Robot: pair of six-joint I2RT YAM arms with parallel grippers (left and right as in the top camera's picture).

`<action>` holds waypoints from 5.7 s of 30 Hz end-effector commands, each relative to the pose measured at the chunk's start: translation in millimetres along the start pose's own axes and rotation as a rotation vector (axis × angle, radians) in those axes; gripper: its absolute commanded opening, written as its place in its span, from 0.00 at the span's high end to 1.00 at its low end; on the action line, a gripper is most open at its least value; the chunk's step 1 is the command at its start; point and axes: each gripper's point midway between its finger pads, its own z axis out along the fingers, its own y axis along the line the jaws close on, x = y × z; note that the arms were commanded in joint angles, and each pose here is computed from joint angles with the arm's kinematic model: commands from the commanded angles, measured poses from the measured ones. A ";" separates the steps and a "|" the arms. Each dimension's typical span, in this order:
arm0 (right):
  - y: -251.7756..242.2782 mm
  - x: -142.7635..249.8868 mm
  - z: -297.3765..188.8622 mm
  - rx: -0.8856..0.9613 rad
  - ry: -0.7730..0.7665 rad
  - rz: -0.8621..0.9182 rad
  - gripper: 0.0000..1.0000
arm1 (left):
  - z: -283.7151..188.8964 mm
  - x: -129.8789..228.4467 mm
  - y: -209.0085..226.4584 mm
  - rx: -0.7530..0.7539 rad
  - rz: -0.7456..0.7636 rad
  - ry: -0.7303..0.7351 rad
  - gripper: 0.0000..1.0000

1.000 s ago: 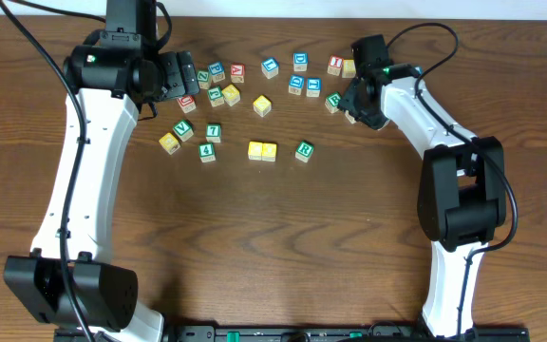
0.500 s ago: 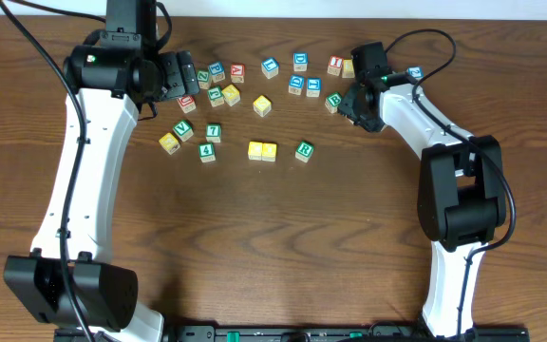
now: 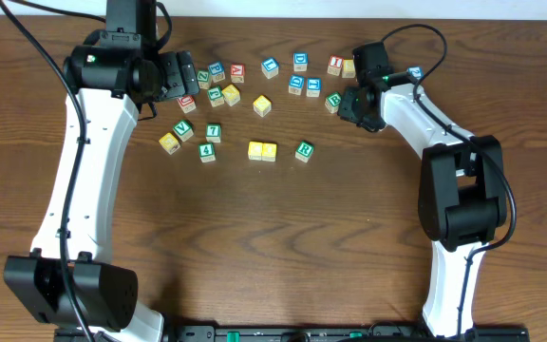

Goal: Spell out CORL

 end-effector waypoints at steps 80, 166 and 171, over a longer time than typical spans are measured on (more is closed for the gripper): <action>64.6 109.1 -36.8 -0.098 0.281 -0.388 0.73 | -3.0 -3.5 2.8 -0.011 -0.009 -0.013 0.02; 12.6 95.9 -22.7 -0.087 0.253 -0.158 0.75 | 144.3 162.3 -67.2 0.147 0.019 0.542 0.92; 12.5 97.1 -22.8 -0.085 0.257 -0.156 0.75 | 151.5 171.8 -81.0 0.155 0.057 0.549 0.93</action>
